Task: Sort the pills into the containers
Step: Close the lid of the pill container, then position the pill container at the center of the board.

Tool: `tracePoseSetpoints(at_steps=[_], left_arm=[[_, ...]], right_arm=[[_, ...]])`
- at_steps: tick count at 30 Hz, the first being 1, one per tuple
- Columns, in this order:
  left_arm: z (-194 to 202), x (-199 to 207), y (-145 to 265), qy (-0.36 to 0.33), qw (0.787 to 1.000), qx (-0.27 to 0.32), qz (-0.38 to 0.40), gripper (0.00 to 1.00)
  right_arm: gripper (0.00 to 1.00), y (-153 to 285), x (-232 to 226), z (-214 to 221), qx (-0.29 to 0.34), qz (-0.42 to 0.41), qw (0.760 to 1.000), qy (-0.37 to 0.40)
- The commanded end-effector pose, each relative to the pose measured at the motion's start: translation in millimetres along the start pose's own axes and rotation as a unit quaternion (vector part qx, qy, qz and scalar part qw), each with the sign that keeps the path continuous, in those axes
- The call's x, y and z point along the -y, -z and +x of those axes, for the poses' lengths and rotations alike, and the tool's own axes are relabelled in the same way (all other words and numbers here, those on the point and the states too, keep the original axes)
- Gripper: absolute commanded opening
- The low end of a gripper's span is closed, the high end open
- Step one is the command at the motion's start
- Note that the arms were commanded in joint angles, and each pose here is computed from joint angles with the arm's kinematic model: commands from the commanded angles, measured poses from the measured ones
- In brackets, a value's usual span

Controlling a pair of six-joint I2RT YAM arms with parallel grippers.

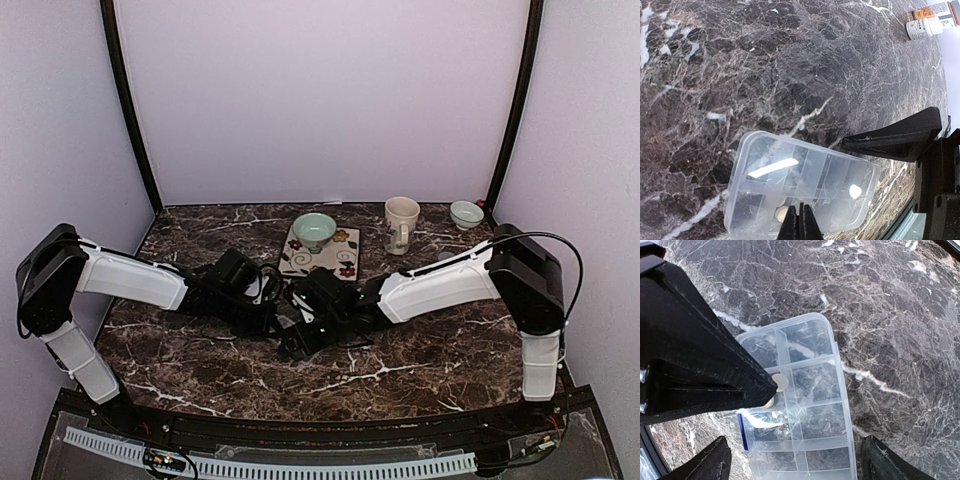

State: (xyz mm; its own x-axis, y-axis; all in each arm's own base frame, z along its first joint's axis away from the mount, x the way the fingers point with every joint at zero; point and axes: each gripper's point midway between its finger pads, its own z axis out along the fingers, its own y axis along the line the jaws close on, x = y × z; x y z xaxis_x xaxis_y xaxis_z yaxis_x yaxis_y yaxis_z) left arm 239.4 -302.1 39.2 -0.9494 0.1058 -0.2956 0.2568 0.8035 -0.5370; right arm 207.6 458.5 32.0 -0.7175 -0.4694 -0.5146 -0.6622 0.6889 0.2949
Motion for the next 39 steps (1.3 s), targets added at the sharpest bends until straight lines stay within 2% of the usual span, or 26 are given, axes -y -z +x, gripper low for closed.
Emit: tracePoseSetpoints(at_steps=[1, 8, 19, 33, 39], left_arm=[[14, -9, -4, 0.002, 1.0, -0.02, -0.013, 0.0], [12, -5, -4, 0.002, 1.0, -0.021, -0.007, 0.0], [13, -6, -5, 0.003, 1.0, -0.025, -0.006, 0.0], [14, -3, -6, 0.009, 1.0, -0.028, 0.003, 0.0], [12, -1, -5, 0.011, 1.0, -0.025, 0.006, 0.0]], right_arm=[[0.9, -9, 11, 38, -0.067, 0.036, 0.997, 0.014], [0.91, -17, 5, 38, -0.068, 0.068, 0.994, 0.049], [0.87, -25, 8, 35, -0.068, 0.098, 0.991, 0.059], [0.78, -39, 13, 46, -0.068, 0.142, 0.984, 0.086], [0.7, -40, 16, 49, -0.062, 0.154, 0.982, 0.093]])
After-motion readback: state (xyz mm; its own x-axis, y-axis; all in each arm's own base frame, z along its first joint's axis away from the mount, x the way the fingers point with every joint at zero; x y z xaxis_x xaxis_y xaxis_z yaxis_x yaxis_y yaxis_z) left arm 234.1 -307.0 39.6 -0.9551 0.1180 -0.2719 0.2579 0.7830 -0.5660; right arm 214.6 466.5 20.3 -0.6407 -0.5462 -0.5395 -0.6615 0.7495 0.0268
